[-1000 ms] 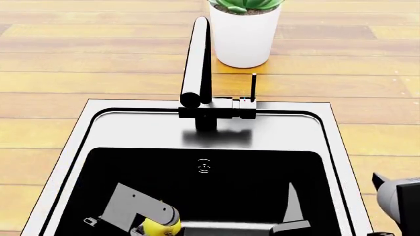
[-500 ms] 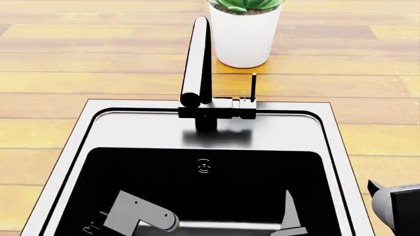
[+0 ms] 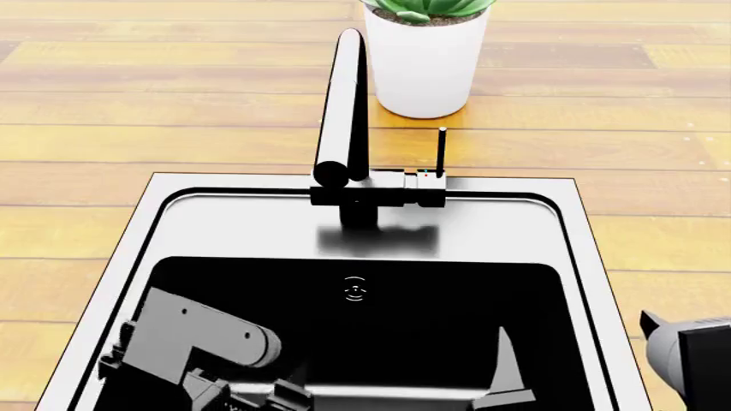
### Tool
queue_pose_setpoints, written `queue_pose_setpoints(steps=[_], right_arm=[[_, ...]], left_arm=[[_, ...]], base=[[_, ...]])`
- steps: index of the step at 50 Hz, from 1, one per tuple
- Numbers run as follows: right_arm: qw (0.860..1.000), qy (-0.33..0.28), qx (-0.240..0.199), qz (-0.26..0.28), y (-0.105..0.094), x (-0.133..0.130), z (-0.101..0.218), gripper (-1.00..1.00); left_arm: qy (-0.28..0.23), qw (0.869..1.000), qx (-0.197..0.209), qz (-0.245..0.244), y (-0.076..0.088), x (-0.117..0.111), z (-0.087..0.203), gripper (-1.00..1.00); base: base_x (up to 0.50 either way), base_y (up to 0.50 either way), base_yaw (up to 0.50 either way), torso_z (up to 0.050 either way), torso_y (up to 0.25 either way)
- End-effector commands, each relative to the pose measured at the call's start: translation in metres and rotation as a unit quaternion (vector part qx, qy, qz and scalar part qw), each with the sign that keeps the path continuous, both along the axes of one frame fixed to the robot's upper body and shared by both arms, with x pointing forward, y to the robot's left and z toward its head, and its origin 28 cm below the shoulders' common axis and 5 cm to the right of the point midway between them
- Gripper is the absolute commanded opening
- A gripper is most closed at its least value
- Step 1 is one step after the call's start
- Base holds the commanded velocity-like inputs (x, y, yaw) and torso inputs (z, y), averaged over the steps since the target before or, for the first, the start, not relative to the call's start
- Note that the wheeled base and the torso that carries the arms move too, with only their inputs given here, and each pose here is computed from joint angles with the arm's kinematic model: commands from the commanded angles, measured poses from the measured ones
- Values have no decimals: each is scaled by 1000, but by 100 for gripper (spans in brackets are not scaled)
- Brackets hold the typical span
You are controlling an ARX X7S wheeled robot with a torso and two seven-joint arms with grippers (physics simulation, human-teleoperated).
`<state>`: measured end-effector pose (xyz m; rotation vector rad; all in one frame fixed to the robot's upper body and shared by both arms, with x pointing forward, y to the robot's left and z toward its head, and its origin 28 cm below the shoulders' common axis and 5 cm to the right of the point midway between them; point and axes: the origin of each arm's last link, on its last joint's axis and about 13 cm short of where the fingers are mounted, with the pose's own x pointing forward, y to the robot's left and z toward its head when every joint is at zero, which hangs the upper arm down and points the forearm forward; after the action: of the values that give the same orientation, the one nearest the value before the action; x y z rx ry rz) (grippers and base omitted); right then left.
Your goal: There is a mixed pile of frozen fruits and vegetables on the counter. Locate all the frozen vegetables and place the items in a bowl on the counter. Take all the frozen fruits and defrost them in a running sink.
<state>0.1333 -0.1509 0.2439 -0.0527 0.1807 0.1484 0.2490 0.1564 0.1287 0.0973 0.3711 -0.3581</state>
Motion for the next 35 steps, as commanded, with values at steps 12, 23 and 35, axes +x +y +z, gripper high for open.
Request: queue_pose_setpoints(steps=[12,23,35], right_arm=[[997,-83,0,-3,-4,9,9,100],[993,-114,-16,-12,-9,1,21,100],[992,-118,-29,-18,-18,-15,20,100]], left_arm=[[-123,992,-38,4,25,-43,69,100],[-136,990,-22,25,58,-66,86,100],[-144,988,2,47,82,-95,101,100]], base=[[0,0,0,0,0],[0,0,0,0,0],[0,0,0,0,0]])
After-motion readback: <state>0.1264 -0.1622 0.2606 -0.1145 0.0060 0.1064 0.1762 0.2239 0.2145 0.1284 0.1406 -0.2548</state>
